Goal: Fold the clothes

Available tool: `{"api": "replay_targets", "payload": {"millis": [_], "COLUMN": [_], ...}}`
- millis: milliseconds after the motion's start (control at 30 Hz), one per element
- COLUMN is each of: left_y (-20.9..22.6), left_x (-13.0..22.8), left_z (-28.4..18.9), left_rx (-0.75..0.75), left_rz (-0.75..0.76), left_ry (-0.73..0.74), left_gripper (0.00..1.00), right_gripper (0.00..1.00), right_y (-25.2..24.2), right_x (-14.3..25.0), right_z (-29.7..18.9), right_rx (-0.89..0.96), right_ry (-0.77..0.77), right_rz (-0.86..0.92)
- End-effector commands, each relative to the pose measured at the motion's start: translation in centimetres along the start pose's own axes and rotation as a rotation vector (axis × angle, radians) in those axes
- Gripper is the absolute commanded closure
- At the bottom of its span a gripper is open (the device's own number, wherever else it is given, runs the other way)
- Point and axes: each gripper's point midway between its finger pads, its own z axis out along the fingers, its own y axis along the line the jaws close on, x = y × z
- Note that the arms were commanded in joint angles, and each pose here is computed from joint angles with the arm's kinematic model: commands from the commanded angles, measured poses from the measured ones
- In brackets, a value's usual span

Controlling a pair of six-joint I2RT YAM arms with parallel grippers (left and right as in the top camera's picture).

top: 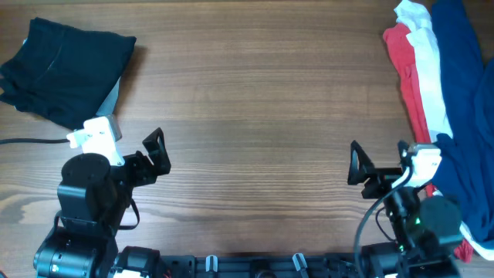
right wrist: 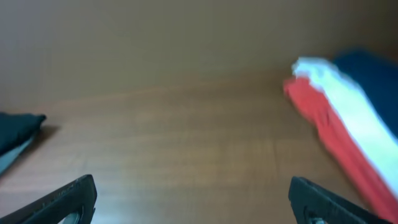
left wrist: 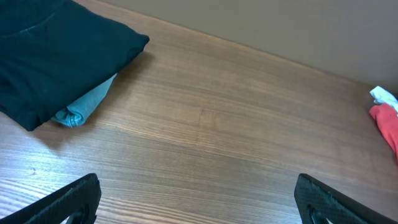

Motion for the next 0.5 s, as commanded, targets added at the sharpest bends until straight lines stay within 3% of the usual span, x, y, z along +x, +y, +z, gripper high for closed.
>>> {"api": "replay_targets", "payload": {"millis": [0, 200, 467], "left_y": [0.5, 0.5, 0.5], "left_x": [0.2, 0.2, 0.2], "left_z": [0.2, 0.2, 0.2], "left_rx": [-0.023, -0.023, -0.023], "left_rz": [-0.013, -0.013, -0.013], "left_ry": [0.002, 0.002, 0.002], "left_gripper": [0.0, 0.0, 0.0], "right_gripper": [0.0, 0.0, 0.0], "right_y": [0.7, 0.1, -0.8], "right_x": [1.4, 0.5, 1.0], "right_z": [0.2, 0.4, 1.7], "right_rx": [-0.085, -0.079, -0.05], "right_ry": [-0.081, -0.269, -0.395], "right_rz": [-0.117, -0.135, -0.143]}}
